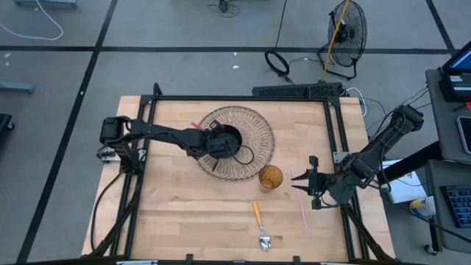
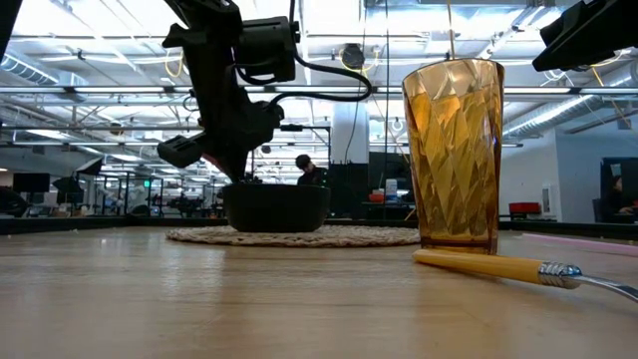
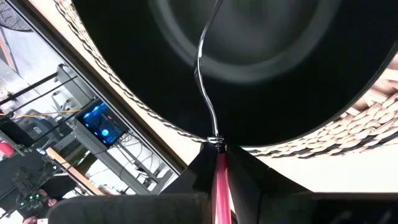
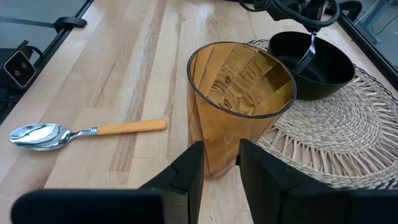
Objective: Pick & Place Utensil
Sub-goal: Put the pink fork into the black bowl on the woven mat
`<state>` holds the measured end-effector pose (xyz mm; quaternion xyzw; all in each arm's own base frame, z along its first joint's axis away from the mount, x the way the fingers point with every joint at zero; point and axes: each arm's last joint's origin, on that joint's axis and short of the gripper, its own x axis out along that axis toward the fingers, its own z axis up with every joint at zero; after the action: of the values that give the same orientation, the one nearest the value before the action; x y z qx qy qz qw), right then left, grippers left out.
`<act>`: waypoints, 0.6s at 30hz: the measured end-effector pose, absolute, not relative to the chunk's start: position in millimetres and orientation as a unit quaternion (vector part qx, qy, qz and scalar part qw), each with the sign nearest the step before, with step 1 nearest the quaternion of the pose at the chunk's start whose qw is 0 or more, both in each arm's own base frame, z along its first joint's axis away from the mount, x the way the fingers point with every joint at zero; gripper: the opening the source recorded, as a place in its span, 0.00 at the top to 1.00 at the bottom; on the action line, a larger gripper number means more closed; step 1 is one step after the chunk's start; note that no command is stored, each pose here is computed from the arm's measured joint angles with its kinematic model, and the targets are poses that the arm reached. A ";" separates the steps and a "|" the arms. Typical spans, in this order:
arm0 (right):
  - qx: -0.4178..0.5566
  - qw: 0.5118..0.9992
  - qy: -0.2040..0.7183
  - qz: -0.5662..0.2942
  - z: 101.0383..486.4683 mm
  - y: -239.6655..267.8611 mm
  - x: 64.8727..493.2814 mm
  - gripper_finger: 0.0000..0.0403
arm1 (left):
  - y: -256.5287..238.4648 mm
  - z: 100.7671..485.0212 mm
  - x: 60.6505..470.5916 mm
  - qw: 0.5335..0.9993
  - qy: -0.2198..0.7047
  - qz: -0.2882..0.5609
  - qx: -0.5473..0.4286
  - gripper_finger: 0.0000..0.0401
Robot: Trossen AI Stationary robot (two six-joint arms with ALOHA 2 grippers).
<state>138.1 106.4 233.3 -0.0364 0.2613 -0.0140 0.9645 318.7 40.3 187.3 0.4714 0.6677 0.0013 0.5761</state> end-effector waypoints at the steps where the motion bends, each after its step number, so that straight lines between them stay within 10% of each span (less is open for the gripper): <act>1: -0.036 0.964 0.261 -0.014 233.3 106.4 138.1 0.78 | 40.3 187.3 318.7 0.576 0.668 0.001 0.471 0.92; 18: -0.036 0.964 0.261 -0.014 233.3 106.4 138.1 0.78 | 37.3 186.2 317.5 0.583 0.669 -0.021 0.461 0.91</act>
<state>138.1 106.4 233.3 -0.0363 0.2613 -0.0141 0.9645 317.5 37.3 186.2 0.4615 0.6686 -0.0206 0.5828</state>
